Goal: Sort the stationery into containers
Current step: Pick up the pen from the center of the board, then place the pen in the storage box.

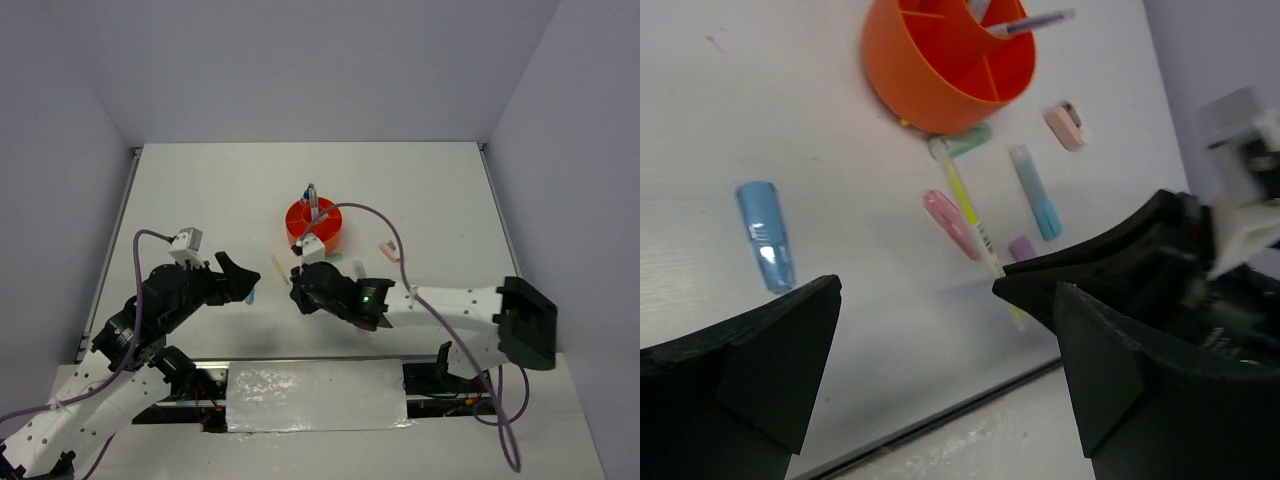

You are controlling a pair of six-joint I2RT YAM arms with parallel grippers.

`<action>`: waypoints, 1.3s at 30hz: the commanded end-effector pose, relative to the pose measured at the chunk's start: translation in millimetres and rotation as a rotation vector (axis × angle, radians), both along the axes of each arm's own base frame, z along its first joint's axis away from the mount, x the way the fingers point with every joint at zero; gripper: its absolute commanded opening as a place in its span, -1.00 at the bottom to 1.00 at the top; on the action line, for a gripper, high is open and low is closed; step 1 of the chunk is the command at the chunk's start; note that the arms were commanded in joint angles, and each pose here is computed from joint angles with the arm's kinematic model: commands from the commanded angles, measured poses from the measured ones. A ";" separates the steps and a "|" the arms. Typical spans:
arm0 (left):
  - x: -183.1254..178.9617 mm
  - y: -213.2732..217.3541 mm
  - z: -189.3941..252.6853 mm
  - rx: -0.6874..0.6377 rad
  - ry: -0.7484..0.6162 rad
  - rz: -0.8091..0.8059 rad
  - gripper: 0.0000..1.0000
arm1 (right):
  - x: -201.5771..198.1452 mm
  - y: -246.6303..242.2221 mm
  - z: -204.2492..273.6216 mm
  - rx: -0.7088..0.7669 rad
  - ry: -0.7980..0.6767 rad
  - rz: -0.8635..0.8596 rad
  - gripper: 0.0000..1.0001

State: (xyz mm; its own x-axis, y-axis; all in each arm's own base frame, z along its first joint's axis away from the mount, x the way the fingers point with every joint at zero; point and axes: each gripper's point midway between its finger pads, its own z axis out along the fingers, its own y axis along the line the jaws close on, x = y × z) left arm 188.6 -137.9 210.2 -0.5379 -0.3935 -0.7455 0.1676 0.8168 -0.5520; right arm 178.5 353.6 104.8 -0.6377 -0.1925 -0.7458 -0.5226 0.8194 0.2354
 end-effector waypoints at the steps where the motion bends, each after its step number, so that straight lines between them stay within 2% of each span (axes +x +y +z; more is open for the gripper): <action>1: -2.4 -36.5 32.7 -0.215 -0.046 -0.120 0.99 | -4.2 11.7 67.0 0.216 -0.150 0.039 -1.00; 5: -2.9 -52.1 31.1 -0.280 -0.026 -0.170 0.99 | -21.0 3.9 102.6 0.342 -0.217 0.106 -1.00; 11: -10.9 -82.8 48.0 -0.433 -0.056 -0.325 0.99 | -34.0 4.4 121.5 0.343 -0.265 0.154 -1.00; 13: -11.7 -86.0 48.9 -0.451 -0.056 -0.341 0.99 | -39.9 6.5 124.1 0.345 -0.275 0.176 -1.00; 16: -7.1 -82.8 48.4 -0.432 -0.065 -0.313 0.88 | -44.8 7.8 124.3 0.333 -0.291 0.195 -1.00; 21: -3.9 -76.4 45.0 -0.396 -0.075 -0.280 0.47 | -46.9 5.5 114.2 0.284 -0.305 0.213 -1.00; 22: -3.2 -75.6 46.0 -0.394 -0.080 -0.275 0.33 | -47.5 5.2 114.0 0.284 -0.307 0.219 -1.00; 26: -3.3 -79.5 44.7 -0.389 -0.082 -0.298 0.10 | -52.3 5.2 112.7 0.278 -0.313 0.258 -1.00; 27: -3.4 -80.6 44.2 -0.388 -0.082 -0.305 -0.11 | -53.2 5.1 112.5 0.275 -0.314 0.264 -1.00; 28: -4.4 -82.6 45.1 -0.390 -0.084 -0.319 -0.23 | -53.5 5.4 111.8 0.272 -0.314 0.271 -1.00; 29: -3.5 -84.7 45.8 -0.393 -0.090 -0.328 -0.48 | -55.1 5.6 110.6 0.266 -0.315 0.283 -1.00; 31: -4.3 -88.2 46.1 -0.385 -0.100 -0.355 -0.79 | -54.4 4.5 109.3 0.257 -0.317 0.281 -1.00; 32: -3.6 -89.3 49.6 -0.384 -0.116 -0.364 -1.00 | -51.3 0.9 107.0 0.246 -0.320 0.261 -0.77; 33: -2.3 -89.7 50.7 -0.379 -0.124 -0.364 -1.00 | -49.6 -1.9 107.0 0.245 -0.323 0.248 -0.45; 34: 3.3 -88.8 49.8 -0.348 -0.148 -0.355 -1.00 | -48.8 -6.7 112.5 0.260 -0.329 0.230 0.09; 35: 8.3 -86.9 55.8 -0.327 -0.170 -0.338 -1.00 | -47.0 -13.9 108.3 0.257 -0.318 0.200 0.98; 37: 31.2 -77.8 53.2 -0.224 -0.220 -0.253 -1.00 | -38.2 -35.4 117.9 0.282 -0.336 0.103 0.99; 39: 50.3 -71.8 69.0 -0.151 -0.299 -0.199 -1.00 | -29.3 -57.8 123.1 0.268 -0.363 0.020 0.99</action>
